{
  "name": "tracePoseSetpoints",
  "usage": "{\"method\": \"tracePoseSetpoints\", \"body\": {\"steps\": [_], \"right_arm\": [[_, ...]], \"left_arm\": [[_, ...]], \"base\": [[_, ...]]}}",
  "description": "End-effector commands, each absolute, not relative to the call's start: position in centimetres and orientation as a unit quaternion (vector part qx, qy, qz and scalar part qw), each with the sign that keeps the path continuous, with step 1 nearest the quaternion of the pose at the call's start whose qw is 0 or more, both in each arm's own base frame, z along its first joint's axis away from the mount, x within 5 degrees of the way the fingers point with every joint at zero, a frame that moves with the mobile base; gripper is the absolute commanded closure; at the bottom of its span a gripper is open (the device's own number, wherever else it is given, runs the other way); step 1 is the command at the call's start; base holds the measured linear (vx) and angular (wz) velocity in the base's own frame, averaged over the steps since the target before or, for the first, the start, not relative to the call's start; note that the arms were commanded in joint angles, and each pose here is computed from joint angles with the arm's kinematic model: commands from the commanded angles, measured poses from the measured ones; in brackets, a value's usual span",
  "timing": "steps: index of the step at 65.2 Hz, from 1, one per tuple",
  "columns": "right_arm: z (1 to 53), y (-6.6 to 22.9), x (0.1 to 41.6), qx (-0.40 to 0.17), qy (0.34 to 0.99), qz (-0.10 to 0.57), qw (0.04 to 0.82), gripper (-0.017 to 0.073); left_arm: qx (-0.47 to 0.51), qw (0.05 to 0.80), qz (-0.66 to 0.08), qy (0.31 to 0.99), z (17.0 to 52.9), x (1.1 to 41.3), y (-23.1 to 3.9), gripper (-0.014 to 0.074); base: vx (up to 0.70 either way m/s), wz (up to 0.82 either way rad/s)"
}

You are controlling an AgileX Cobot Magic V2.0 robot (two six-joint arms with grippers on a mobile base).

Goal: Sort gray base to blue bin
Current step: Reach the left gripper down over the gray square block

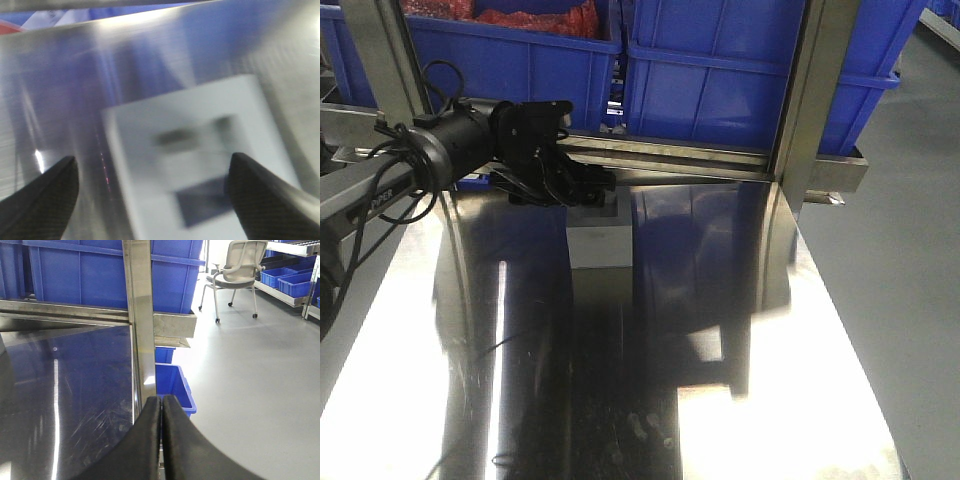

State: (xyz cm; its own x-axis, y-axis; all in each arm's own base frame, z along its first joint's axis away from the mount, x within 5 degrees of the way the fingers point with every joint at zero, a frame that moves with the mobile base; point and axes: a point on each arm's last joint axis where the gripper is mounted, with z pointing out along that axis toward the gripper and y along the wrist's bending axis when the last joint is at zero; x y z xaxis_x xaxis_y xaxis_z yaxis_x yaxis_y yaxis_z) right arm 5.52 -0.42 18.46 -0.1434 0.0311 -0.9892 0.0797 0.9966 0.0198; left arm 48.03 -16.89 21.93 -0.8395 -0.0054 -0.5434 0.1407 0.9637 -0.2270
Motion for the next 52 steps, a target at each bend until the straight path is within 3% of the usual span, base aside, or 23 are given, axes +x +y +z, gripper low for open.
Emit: {"method": "tracePoseSetpoints", "body": {"steps": [1,35,52], "right_arm": [[19.1,-0.5,5.6,0.031,0.733,-0.026,0.679,0.0564],[19.1,-0.5,5.6,0.031,0.733,-0.026,0.679,0.0564],[19.1,-0.5,5.6,0.031,0.733,-0.026,0.679,0.0564]], "left_arm": [[0.023,0.350,-0.155,0.924,26.7,48.1,-16.5,0.0005],[0.022,0.328,-0.150,0.932,24.9,48.4,-16.7,0.0006],[0.022,0.327,-0.150,0.933,24.9,48.3,-16.7,0.0062]], "base": [[0.00,0.00],[0.00,0.00],[0.00,0.00]]}}
